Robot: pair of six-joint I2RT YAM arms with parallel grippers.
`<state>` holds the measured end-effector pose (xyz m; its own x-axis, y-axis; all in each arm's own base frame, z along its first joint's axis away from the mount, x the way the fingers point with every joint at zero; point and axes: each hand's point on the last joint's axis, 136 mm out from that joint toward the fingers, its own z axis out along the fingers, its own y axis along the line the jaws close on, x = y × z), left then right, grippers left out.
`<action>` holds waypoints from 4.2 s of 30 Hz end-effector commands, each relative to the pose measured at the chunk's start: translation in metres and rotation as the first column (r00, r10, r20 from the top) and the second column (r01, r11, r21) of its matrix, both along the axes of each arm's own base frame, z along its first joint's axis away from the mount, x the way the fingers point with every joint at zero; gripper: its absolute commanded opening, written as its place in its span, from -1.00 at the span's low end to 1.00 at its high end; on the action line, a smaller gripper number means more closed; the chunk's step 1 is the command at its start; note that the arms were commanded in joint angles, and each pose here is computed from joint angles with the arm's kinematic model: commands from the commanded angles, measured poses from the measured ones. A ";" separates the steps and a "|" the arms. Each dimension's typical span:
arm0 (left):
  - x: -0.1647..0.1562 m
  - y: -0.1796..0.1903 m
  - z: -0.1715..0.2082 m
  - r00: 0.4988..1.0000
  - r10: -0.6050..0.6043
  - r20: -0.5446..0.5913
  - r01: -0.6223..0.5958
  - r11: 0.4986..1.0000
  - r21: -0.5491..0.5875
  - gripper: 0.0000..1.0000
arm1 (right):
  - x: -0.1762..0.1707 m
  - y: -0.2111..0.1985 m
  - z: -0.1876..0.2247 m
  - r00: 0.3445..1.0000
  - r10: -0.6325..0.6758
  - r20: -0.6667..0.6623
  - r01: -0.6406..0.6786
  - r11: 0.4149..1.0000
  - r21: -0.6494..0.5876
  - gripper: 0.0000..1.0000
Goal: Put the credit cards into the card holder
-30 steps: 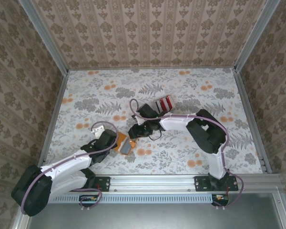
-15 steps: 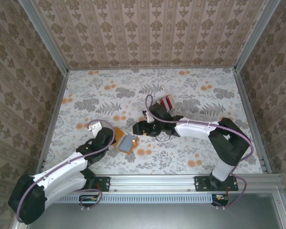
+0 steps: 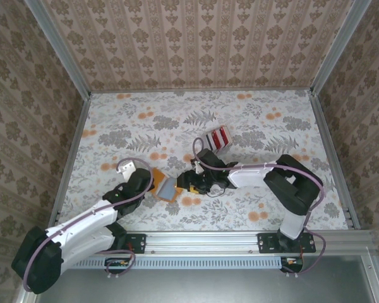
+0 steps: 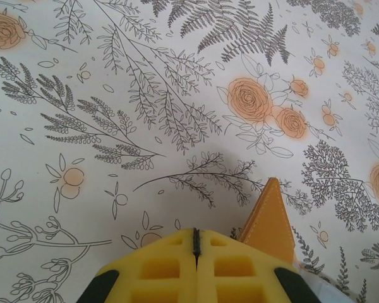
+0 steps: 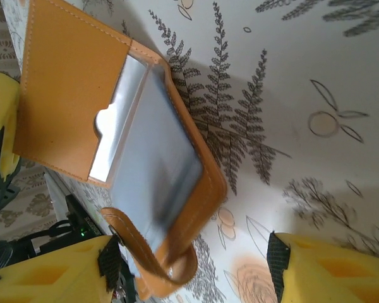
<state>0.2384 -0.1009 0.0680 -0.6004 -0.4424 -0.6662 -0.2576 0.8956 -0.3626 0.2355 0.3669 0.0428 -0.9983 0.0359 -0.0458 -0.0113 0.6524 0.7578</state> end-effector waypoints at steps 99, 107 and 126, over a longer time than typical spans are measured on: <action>0.041 -0.113 -0.016 0.784 -0.595 -0.176 0.496 0.771 -0.400 -1.00 | 0.078 -0.057 -0.010 0.970 0.191 0.149 -0.141 0.945 -0.294 -0.13; 0.041 -0.115 -0.021 0.781 -0.597 -0.181 0.491 0.767 -0.412 -1.00 | 0.076 -0.045 -0.004 0.966 0.208 0.156 -0.162 0.950 -0.267 -0.12; 0.041 -0.114 -0.024 0.784 -0.590 -0.194 0.481 0.774 -0.413 -1.00 | 0.076 -0.044 0.020 0.947 0.240 0.212 -0.165 0.933 -0.318 -0.11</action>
